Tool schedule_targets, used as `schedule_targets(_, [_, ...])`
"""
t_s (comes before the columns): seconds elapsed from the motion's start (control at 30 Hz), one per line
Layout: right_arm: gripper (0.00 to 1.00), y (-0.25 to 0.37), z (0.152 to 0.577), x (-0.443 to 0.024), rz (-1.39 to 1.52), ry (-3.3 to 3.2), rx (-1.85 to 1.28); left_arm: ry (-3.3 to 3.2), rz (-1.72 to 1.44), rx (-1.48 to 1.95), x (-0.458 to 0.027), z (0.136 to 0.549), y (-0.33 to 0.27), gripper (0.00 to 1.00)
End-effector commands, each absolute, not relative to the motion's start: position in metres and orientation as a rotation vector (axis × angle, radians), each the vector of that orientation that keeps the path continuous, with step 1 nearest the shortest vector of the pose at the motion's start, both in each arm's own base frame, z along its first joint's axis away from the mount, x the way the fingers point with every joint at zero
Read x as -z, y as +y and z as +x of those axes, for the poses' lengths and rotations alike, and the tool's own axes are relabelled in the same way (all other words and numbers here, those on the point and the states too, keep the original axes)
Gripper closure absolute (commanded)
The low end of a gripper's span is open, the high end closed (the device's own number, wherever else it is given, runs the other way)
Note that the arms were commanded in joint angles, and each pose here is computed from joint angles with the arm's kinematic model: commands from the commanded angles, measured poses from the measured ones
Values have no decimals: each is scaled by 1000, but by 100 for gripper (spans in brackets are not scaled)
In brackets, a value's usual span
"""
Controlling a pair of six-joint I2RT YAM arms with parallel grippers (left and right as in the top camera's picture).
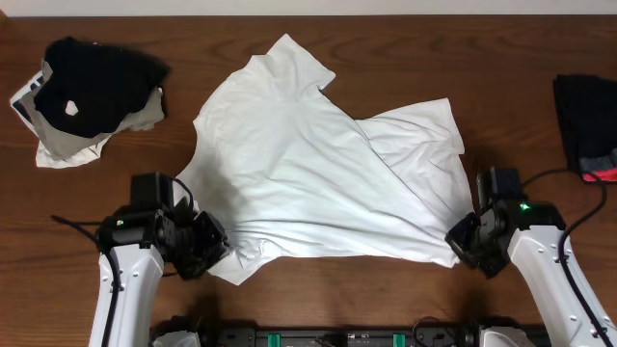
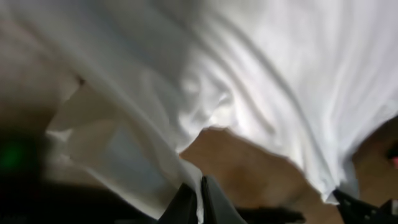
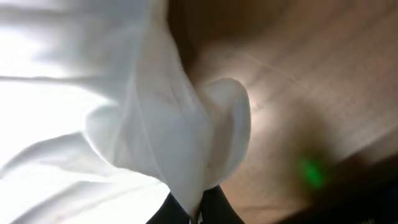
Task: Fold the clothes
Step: 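Lift the lower hem with both grippers and fold it upward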
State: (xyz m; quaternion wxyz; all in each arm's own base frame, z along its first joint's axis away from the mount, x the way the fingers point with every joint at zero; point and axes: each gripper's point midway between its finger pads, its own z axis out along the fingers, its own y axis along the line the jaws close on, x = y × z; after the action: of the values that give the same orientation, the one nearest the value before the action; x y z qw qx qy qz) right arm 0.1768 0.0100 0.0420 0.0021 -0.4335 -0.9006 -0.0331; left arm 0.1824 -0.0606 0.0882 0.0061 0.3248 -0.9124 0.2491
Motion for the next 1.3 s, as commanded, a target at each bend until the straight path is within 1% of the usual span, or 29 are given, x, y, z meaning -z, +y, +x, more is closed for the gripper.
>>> schedule_targets(0.0, [94, 6, 193, -48, -1366, -2894, 106, -2895, 1032, -918, -102, 206, -66, 94])
schedule_targets(0.2, [94, 10, 222, -52, -1399, -2978, 226, -3047, 1058, -1062, -118, 251, -61, 94])
schedule_targets(0.33, [93, 9, 238, -56, -1429, -3029, 280, -3110, 1088, -1091, -124, 268, -56, 94])
schedule_targets(0.57, [93, 3, 255, -61, -1477, -3083, 310, -3272, 1233, -825, -118, 283, -21, 94])
schedule_targets(0.63, [94, 0, 259, -62, -1491, -3102, 296, -3313, 1276, -750, -118, 287, -11, 94])
schedule_targets(0.8, [93, -6, 266, -65, -1523, -3139, 272, -3391, 1381, -557, -119, 294, 12, 94])
schedule_targets(1.03, [92, -14, 270, -67, -1556, -3168, 217, -3440, 1460, -424, -122, 300, 29, 94])
schedule_targets(1.13, [92, -17, 274, -69, -1572, -3185, 201, -3459, 1471, -430, -123, 307, 30, 94])
schedule_targets(1.27, [98, -17, 284, -74, -1591, -3219, 240, -3472, 1476, -442, -121, 317, 31, 94])
